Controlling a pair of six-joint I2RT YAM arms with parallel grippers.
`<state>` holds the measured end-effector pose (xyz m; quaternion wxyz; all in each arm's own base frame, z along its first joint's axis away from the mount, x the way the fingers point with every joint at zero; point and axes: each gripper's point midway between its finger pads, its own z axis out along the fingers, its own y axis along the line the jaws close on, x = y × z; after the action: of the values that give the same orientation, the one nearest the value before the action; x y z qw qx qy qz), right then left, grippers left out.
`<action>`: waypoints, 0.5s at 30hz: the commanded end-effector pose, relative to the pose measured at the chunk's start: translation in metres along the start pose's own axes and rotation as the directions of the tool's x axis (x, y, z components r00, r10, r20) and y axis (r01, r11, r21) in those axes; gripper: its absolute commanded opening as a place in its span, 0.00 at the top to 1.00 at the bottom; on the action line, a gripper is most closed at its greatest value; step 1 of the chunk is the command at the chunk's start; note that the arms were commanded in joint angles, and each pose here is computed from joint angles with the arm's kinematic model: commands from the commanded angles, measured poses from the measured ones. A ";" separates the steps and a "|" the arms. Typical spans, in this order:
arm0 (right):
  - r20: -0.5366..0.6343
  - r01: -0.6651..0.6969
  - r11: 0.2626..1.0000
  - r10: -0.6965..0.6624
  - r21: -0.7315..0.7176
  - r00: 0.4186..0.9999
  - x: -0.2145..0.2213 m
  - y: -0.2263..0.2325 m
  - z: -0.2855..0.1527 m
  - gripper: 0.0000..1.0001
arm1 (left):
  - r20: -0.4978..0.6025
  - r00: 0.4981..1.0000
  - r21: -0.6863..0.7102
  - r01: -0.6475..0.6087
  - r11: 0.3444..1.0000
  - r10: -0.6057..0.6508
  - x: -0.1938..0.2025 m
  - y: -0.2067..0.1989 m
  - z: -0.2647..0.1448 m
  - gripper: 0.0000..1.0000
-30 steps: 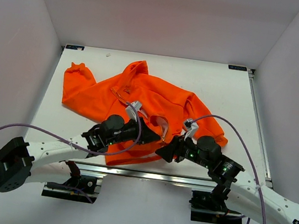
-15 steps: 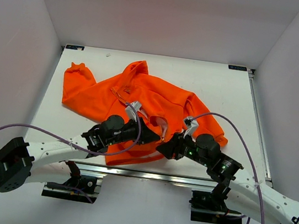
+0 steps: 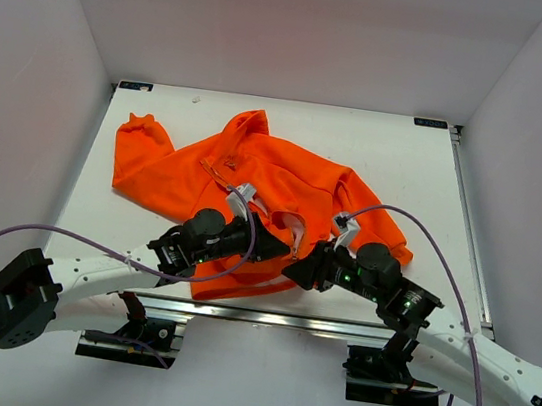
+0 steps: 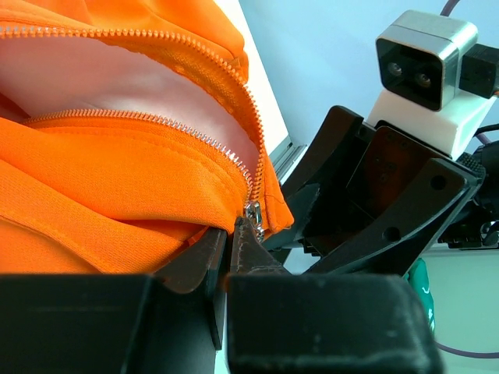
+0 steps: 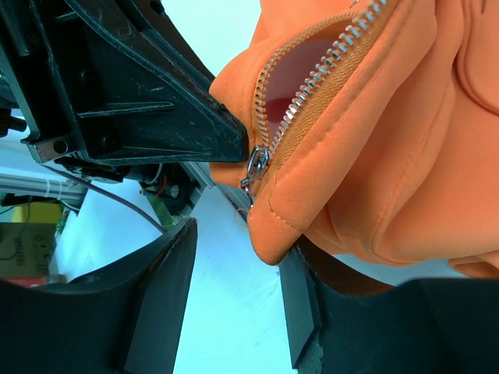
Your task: Zip up the jacket
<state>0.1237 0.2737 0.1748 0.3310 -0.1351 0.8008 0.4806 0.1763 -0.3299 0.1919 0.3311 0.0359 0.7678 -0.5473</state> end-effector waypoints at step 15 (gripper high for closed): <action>0.009 -0.040 0.998 0.040 -0.047 0.999 -0.012 0.023 -0.008 0.51 | 0.034 0.999 0.013 0.003 1.000 -0.003 -0.007 -0.006 -0.003 1.00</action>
<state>0.1196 0.2752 0.1733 0.3121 -0.1250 0.8059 0.4873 0.1766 -0.3296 0.1917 0.3316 0.0349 0.7680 -0.5468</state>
